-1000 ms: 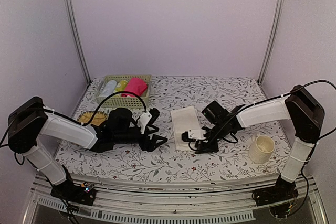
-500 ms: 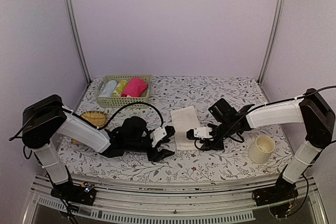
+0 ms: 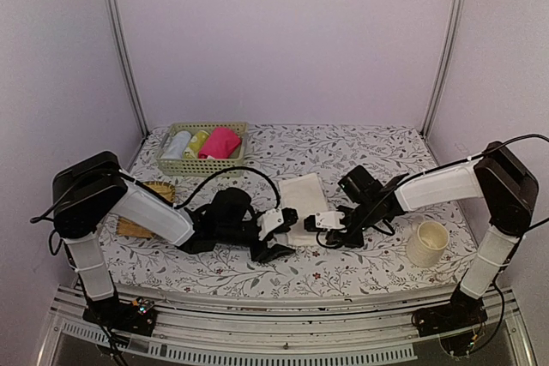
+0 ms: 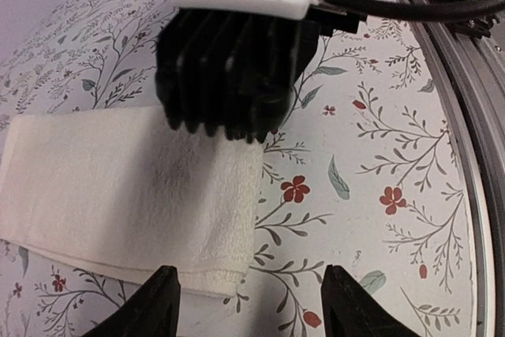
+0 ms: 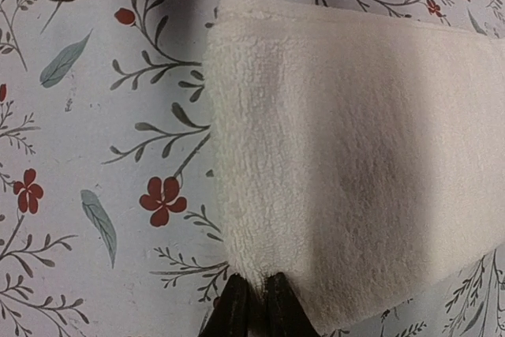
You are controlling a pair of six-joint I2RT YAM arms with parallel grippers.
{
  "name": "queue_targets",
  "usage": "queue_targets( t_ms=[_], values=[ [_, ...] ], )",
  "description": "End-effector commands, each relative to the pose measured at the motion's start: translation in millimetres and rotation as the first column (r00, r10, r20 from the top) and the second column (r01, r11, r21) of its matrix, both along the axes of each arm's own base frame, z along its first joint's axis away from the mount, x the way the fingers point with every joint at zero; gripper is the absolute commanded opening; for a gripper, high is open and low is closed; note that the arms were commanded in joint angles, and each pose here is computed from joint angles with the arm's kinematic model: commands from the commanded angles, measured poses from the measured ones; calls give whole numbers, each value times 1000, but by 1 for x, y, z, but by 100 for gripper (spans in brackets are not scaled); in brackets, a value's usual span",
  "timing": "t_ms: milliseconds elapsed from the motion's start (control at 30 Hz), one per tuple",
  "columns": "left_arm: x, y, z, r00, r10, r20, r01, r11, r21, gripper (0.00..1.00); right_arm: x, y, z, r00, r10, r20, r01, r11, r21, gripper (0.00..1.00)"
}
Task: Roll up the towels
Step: Roll the towel at the center of the board.
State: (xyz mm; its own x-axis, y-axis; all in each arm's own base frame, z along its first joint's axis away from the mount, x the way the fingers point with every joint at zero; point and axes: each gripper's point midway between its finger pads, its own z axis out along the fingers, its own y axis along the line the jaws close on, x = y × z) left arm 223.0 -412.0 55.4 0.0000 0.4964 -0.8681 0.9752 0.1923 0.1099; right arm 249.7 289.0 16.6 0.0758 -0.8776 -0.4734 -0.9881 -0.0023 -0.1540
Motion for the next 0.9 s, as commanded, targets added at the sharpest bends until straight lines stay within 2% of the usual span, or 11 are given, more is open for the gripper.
queue_targets(
  t_ms=[0, 100, 233, 433, 667, 867],
  values=[
    [-5, -6, 3, 999, -37, 38, 38, 999, -23, 64, 1, -5, -10, 999, -14, -44, 13, 1000, -22, 8],
    [-6, -6, 5, 998, -43, 48, 44, 999, -22, 65, -8, -2, -1, 992, 9, -125, -9, 1000, 2, 3],
    [-7, -8, 12, 997, -34, 63, 36, 998, -43, 65, -19, 5, 18, 972, 39, -231, -29, 998, 48, 3],
    [-20, -23, 14, 996, -68, 53, 72, 994, -84, 65, -26, 8, 31, 908, 37, -418, 6, 995, 101, 2],
    [-22, -36, -1, 995, -73, 62, 76, 995, -56, 62, -27, 5, 29, 861, 37, -506, 24, 993, 113, 2],
    [-12, -39, -21, 995, -41, 88, 42, 999, -9, 59, -32, 1, 22, 845, 41, -534, 18, 994, 105, 3]
  ],
)
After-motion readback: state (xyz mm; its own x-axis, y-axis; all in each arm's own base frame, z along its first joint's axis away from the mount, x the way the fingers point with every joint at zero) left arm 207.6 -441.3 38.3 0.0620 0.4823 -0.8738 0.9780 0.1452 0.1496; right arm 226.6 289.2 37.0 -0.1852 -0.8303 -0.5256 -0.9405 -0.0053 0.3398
